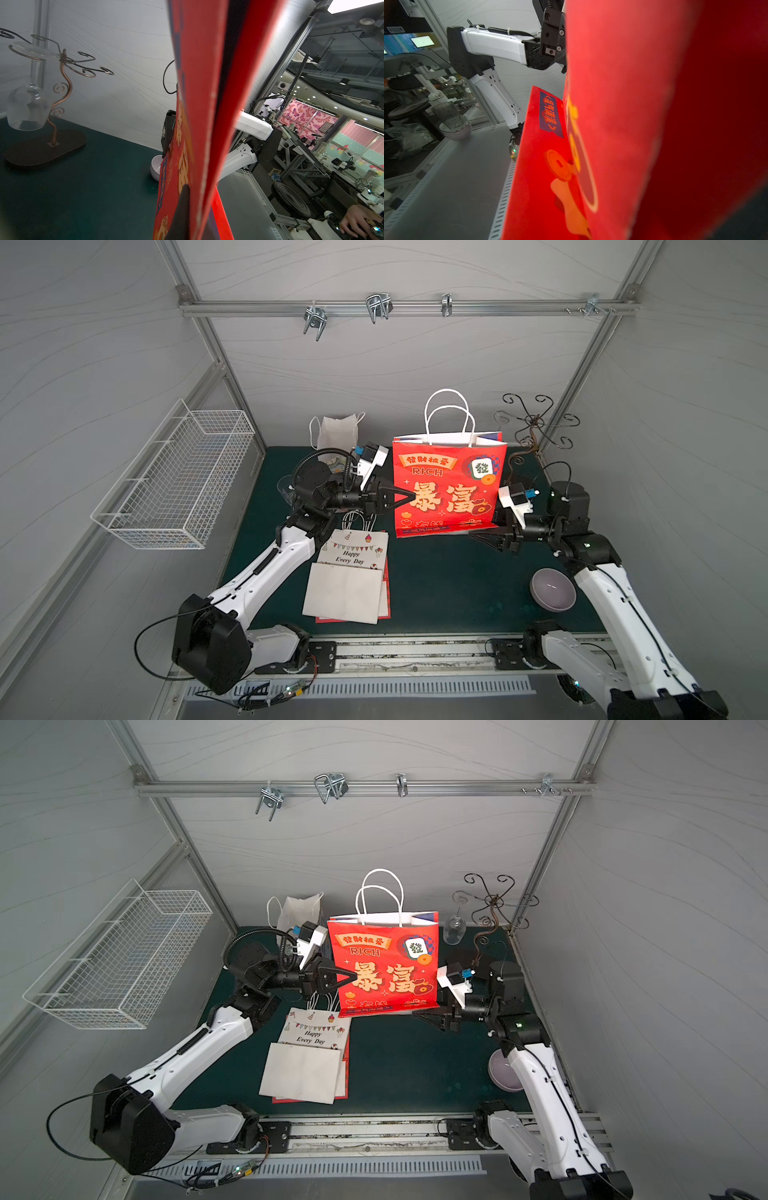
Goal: Put away the paper bag
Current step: Press the paper bag at the center of the board.
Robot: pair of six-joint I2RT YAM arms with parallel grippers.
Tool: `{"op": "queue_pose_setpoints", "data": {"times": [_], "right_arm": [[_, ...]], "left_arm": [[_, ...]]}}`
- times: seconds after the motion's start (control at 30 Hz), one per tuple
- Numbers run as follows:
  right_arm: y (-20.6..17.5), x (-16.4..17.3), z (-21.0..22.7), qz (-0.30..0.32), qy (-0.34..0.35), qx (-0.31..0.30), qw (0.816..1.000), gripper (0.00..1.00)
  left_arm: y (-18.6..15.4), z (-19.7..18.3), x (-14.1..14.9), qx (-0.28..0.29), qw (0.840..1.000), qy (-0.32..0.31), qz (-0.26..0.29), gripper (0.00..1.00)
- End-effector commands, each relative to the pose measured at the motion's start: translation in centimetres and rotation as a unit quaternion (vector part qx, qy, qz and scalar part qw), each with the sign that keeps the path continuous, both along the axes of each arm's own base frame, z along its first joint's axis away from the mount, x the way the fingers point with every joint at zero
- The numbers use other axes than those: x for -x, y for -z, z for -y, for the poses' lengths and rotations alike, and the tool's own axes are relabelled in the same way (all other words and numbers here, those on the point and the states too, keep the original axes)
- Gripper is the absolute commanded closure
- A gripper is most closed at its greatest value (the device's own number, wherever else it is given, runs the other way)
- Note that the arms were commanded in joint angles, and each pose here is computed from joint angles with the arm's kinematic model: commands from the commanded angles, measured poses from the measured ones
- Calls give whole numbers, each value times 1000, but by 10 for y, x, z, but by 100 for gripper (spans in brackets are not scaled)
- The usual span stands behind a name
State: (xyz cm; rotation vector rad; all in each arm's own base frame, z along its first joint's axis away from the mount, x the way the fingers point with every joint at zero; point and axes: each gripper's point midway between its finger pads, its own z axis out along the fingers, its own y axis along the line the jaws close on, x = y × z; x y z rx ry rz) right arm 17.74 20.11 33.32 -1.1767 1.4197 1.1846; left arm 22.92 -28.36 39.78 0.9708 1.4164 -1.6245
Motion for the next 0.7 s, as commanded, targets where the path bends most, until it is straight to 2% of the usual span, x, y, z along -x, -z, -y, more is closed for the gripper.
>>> {"op": "queue_pose_setpoints", "data": {"times": [0.0, 0.23, 0.37, 0.43, 0.53, 0.57, 0.67], "right_arm": [[-14, 5, -3, 17, -21, -14, 1000, 57], [-23, 5, -4, 23, -26, -17, 999, 79], [-26, 7, -3, 25, -32, -21, 999, 98], [-27, 8, -3, 26, -34, -21, 999, 100], [-29, 10, -3, 31, -30, -20, 999, 100], [-30, 10, -2, 34, -26, -18, 999, 100], [-29, 7, 0, 46, -2, -7, 999, 100]], "left_arm": [[-21, 1, 4, 18, 999, 9, 28, 100], [-22, 2, -5, 13, 999, -23, 37, 100], [-25, 0, -15, 15, 997, -59, 36, 100], [-26, -2, -22, 16, 995, -87, 37, 99], [-36, -9, -30, 28, 989, -136, 55, 73], [-40, -13, -33, 31, 985, -158, 61, 61], [-50, -30, -45, 38, 968, -233, 85, 39]]}}
